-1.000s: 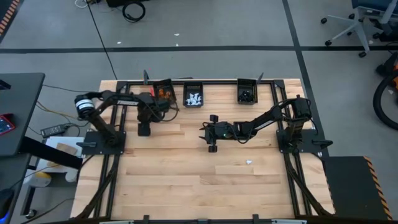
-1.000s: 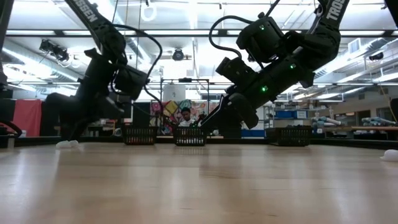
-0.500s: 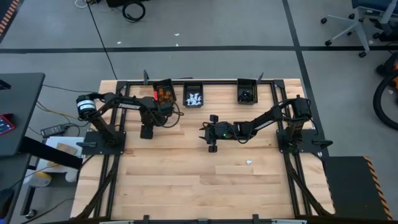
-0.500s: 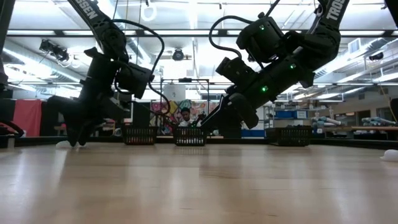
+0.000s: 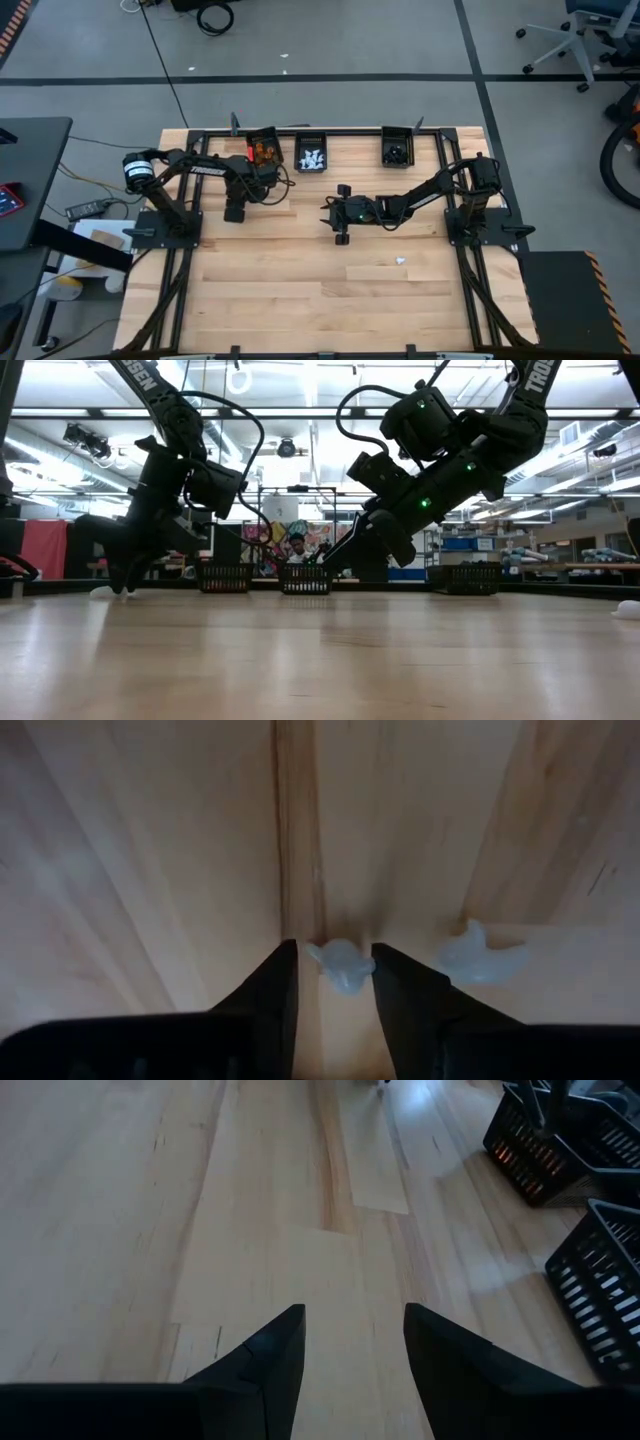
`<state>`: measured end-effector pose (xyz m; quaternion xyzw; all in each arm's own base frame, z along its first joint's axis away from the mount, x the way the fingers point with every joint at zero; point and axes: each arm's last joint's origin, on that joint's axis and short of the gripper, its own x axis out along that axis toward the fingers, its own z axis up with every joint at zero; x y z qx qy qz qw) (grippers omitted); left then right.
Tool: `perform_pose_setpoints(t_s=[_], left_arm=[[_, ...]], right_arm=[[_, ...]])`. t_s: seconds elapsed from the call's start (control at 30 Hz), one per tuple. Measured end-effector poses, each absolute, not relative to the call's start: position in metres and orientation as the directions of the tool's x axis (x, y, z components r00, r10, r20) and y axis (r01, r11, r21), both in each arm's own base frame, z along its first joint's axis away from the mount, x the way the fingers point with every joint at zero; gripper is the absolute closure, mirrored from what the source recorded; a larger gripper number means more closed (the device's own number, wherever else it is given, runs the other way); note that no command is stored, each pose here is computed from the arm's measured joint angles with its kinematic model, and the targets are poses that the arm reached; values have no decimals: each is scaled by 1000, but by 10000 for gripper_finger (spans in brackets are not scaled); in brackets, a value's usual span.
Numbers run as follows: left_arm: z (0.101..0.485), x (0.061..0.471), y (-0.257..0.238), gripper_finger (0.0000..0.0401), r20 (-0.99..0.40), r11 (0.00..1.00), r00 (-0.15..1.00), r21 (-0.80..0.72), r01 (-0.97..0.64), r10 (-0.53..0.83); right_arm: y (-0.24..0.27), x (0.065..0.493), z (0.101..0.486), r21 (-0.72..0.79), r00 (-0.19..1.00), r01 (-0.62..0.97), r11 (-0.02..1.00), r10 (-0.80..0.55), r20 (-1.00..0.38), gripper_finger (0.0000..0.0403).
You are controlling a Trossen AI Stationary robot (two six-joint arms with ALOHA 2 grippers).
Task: Sort Halloween decoration
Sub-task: Put the white ghost toy into the middle black bin
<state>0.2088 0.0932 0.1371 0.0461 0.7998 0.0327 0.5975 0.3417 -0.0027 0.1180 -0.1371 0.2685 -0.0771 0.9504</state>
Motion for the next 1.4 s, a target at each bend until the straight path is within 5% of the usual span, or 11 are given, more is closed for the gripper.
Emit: perform_pose_setpoints(t_s=[0.33, 0.7, 1.1, 1.4], left_arm=[[137, 209, 93, 364, -957, 996, -275, 80, 48, 90], [137, 210, 93, 398, -961, 995, -261, 86, 46, 95], [138, 213, 92, 401, -962, 995, -255, 97, 35, 103], [160, 218, 101, 382, -959, 977, -263, 152, -151, 109]], right_arm=[[-3, 342, 118, -302, 844, 73, 950, -220, -489, 227], [-3, 342, 118, -302, 844, 73, 950, -221, -489, 227], [-3, 342, 118, -302, 844, 73, 950, -221, -489, 227], [-3, 342, 118, -302, 844, 73, 950, -221, -489, 227]])
